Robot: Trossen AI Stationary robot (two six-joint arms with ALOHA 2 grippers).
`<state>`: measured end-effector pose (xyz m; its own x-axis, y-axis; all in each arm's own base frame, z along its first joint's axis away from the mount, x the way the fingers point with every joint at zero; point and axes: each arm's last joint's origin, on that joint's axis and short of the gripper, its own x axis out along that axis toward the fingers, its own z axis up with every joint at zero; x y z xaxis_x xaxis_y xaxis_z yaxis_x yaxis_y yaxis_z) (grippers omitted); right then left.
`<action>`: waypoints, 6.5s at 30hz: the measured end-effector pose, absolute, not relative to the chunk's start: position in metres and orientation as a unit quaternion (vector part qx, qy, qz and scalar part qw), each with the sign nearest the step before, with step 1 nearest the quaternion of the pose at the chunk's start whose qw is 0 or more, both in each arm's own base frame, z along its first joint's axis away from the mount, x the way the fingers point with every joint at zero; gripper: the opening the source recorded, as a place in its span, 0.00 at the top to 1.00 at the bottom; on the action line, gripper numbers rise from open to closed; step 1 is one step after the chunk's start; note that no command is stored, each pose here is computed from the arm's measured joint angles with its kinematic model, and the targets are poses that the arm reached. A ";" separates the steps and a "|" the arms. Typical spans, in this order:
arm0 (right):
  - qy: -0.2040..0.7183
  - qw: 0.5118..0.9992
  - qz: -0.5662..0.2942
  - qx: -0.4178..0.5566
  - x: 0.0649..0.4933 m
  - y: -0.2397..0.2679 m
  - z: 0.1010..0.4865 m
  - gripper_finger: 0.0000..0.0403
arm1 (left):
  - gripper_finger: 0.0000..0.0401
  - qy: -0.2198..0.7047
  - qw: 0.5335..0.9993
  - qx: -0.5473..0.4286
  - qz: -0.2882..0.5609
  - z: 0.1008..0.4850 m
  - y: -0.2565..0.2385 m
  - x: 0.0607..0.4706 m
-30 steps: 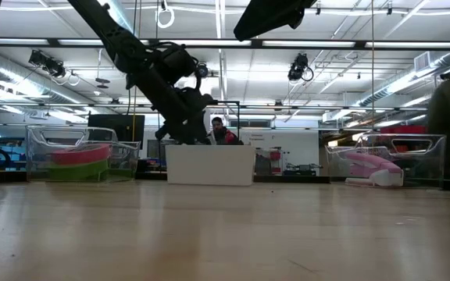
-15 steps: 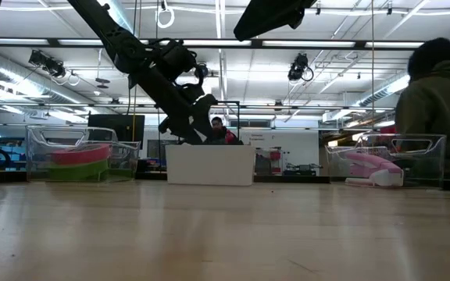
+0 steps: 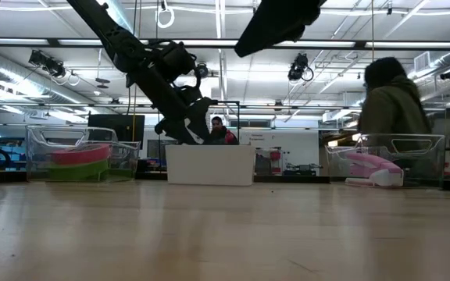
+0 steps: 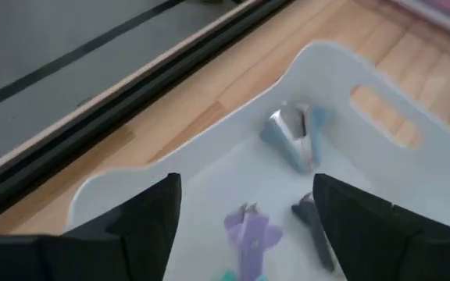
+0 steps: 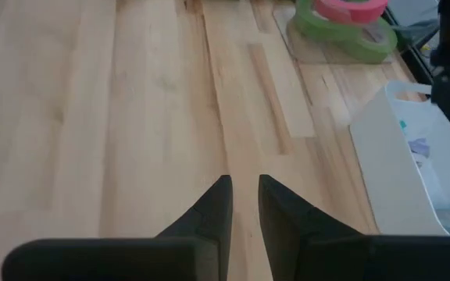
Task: Pick and place Stapler, Stapler remover, tape
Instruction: Return to Home Position
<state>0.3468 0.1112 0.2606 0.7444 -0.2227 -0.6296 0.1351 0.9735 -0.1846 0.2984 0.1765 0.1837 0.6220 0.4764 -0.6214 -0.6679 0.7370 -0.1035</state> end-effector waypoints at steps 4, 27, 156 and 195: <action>0.353 0.927 -0.102 -0.071 0.347 0.105 0.256 0.84 | 0.30 0.297 0.887 -0.180 0.304 0.192 0.177 0.290; 0.349 0.930 -0.104 -0.060 0.348 0.105 0.257 0.84 | 0.47 0.441 0.825 -0.204 0.290 0.204 0.151 0.253; 0.115 0.993 -0.033 0.014 0.307 0.045 0.157 0.84 | 0.52 0.119 0.993 0.024 -0.008 0.152 -0.036 0.249; 0.140 0.990 0.000 0.000 0.150 0.033 0.128 0.84 | 0.52 -0.147 0.989 -0.018 -0.021 0.265 -0.031 0.189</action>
